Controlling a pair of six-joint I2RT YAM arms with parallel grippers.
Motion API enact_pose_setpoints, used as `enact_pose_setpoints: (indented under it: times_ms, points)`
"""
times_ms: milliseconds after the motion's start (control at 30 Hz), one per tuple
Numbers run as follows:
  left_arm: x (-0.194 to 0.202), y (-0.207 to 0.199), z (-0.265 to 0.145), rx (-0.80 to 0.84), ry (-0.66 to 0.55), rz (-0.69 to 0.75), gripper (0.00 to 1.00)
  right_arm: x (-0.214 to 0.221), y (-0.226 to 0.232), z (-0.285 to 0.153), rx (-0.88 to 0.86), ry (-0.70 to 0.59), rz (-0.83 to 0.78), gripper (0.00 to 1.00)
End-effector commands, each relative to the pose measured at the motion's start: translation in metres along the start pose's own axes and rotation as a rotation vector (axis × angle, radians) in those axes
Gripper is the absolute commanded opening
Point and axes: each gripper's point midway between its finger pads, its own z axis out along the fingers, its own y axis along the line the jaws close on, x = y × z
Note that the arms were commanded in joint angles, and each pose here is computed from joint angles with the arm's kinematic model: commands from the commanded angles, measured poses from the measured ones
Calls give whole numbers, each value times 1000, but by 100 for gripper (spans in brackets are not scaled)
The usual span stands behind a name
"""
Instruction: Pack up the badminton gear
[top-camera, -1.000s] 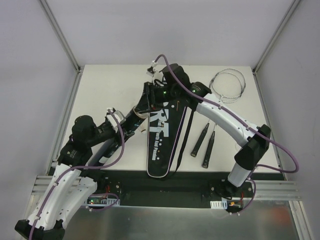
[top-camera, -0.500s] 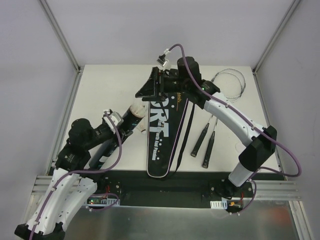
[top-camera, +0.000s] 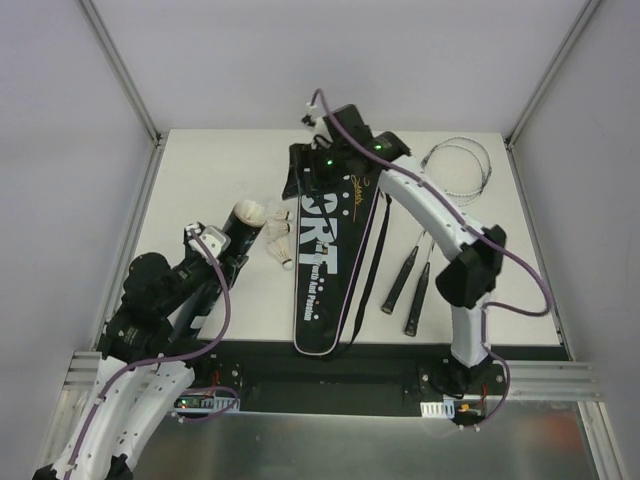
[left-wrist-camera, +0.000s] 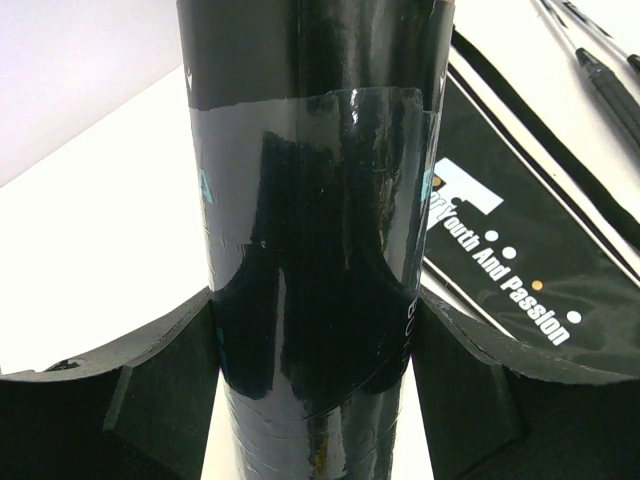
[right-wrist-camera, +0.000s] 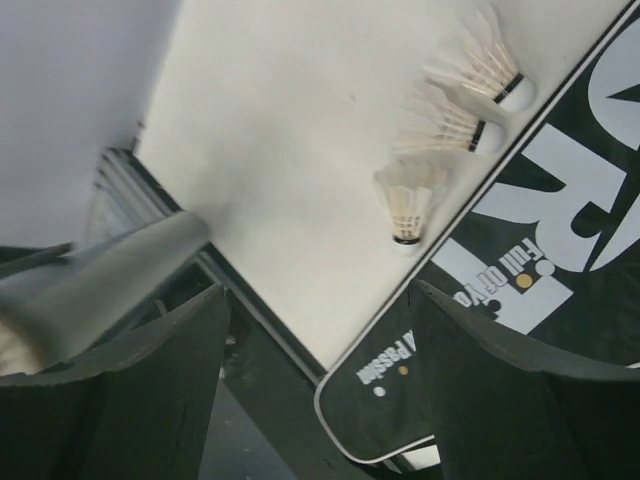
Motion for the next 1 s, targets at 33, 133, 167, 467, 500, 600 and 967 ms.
enact_pose_setpoints:
  times_ms: [33,133,167,467,500,600,967]
  points:
    - [-17,11,-13,-68,-42,17,0,49,-32,51,69,252,-298,74]
    - [-16,8,-16,-62,-43,-6,0,55,-31,76,12,277,-413,73]
    - [-16,7,-16,-58,-43,-15,0,57,-32,86,2,279,-443,73]
    - [-11,-7,-23,-12,-27,-96,0,71,-32,132,-65,300,-537,71]
    - [-12,-8,-23,-8,-27,-106,0,69,-32,135,-67,293,-549,71]
    - [-13,-12,-24,10,-16,-127,0,66,-30,149,-94,276,-577,68]
    - [-14,-16,-29,36,13,-131,0,91,-50,174,-126,354,-594,58]
